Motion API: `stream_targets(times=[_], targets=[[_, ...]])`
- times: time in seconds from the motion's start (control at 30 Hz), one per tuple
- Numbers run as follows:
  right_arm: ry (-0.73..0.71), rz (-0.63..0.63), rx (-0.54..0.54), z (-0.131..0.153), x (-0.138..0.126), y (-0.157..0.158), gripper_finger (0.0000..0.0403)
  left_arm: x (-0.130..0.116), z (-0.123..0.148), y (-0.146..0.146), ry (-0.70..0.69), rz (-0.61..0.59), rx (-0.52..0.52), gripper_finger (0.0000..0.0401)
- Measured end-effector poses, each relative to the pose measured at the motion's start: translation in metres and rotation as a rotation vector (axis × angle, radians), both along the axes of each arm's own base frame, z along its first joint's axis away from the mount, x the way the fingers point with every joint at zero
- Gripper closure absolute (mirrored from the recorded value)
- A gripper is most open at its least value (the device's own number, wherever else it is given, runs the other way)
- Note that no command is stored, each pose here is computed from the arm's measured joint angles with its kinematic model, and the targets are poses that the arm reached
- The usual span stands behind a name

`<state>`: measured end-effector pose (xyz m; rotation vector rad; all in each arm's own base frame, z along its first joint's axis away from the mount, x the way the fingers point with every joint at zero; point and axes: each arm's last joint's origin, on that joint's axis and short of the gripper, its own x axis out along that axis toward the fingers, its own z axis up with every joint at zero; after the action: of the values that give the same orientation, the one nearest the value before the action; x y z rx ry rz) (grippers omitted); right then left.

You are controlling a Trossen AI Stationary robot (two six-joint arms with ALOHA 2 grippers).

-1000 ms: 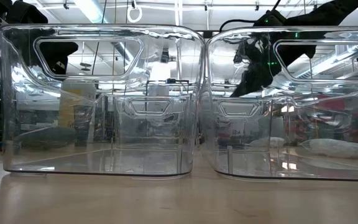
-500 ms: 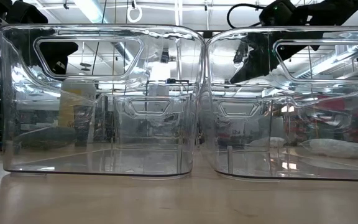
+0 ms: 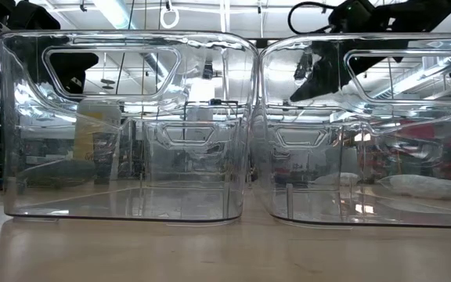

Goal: Pick & Place Travel size toiletries
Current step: Put the cotton pack into the bottom right transparent bin

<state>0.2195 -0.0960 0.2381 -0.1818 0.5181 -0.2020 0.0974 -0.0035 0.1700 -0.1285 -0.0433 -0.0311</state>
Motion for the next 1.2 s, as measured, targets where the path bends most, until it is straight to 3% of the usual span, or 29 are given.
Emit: stream_targets(times=[0.47,0.77,1.2], targets=[[-0.108,0.044,-0.027,0.023,-0.014,0.008,0.0379,0.000,0.000,0.000,0.000,0.000,0.000,0.0379],[-0.096,0.044,-0.021,0.014,-0.022,0.012,0.0385,0.000,0.000,0.000,0.000,0.000,0.000,0.0379],[-0.129,0.061,-0.072,0.023,-0.031,0.016,0.0400,0.000,0.000,0.000,0.000,0.000,0.000,0.0379]])
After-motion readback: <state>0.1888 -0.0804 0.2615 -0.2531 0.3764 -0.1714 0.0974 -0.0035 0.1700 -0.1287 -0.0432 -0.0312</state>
